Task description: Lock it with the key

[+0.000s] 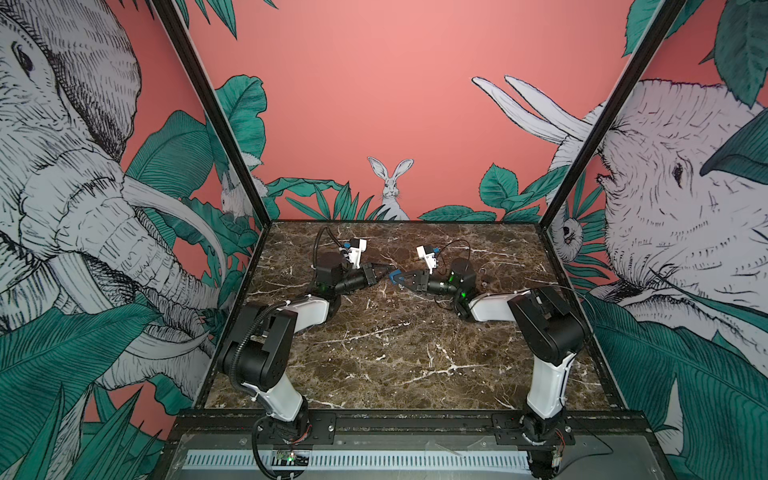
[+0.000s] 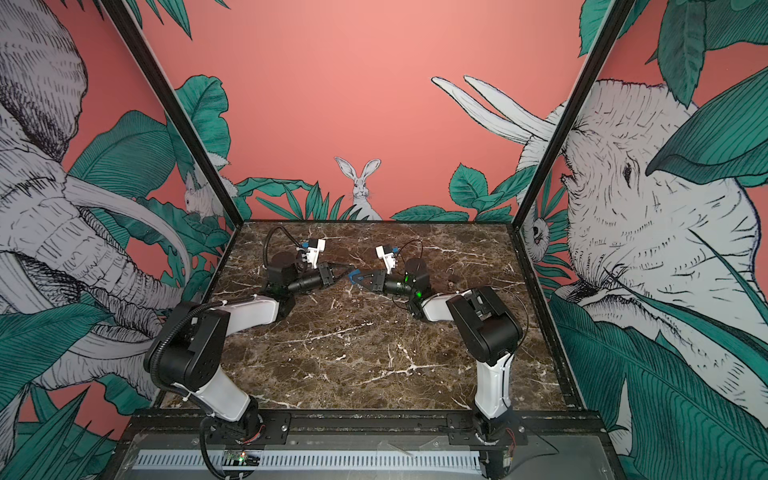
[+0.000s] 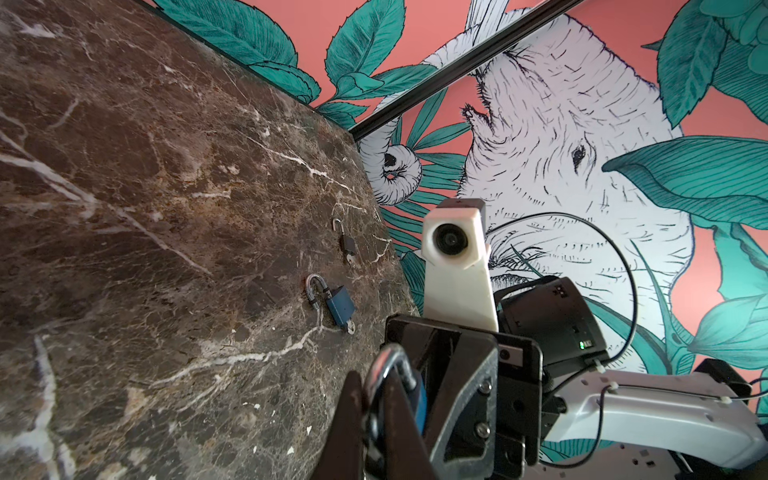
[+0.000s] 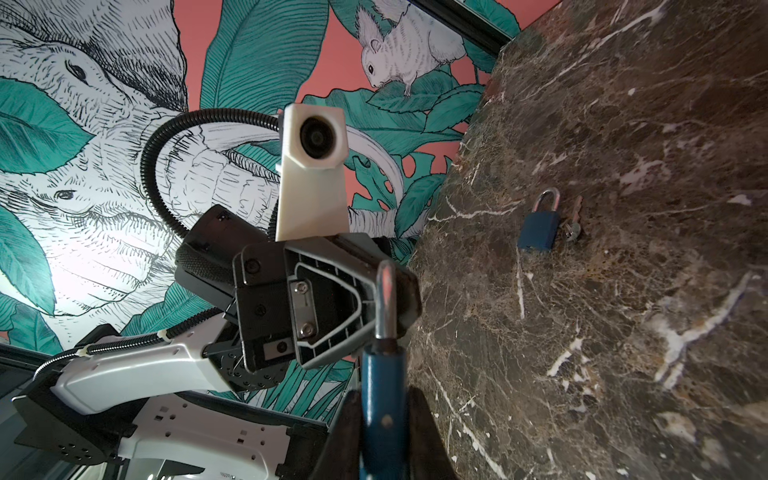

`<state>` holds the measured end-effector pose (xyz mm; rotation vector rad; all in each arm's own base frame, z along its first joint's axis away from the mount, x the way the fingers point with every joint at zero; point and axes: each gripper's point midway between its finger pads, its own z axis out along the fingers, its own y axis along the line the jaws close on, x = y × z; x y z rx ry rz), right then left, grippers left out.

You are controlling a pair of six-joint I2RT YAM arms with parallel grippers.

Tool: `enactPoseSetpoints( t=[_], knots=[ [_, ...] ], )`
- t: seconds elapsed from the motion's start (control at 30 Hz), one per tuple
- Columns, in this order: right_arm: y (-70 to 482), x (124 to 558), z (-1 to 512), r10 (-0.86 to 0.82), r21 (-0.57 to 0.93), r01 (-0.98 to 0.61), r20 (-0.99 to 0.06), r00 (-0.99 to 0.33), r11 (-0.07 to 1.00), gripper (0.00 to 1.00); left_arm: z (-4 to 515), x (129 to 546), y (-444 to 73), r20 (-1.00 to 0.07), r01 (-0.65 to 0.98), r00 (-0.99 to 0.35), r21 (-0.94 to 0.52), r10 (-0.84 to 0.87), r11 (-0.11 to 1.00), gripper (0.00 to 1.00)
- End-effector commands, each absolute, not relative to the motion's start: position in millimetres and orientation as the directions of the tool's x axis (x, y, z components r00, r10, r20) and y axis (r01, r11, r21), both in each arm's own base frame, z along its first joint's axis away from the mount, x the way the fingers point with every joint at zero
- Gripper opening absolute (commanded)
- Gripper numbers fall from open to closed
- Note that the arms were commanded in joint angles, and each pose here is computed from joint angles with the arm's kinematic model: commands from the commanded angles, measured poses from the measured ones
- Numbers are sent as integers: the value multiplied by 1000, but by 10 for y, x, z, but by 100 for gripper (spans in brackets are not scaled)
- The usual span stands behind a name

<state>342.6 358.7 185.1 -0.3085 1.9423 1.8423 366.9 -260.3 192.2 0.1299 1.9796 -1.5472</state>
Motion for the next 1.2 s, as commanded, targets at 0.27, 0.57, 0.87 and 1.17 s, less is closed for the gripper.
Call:
enactPoseSetpoints(
  t=[0.27,0.57,0.87,1.17],
  knots=[
    [3605,3358,2086,137,853,-522,-520,-843,30,0,2081,3668,-2684,-554,486,-791,-827,-261,282,0],
    [3595,3345,2071,138,859,-512,-509,-849,19,11,2001,3739,-2661,-525,441,-802,-842,-284,313,0],
    [3579,3339,2032,140,864,-504,-501,-854,18,23,1986,3833,-2633,-512,410,-796,-848,-322,336,0],
    [3536,3351,2047,160,865,-502,-496,-853,1,36,1951,3901,-2611,-492,379,-794,-860,-358,340,0]
  ],
)
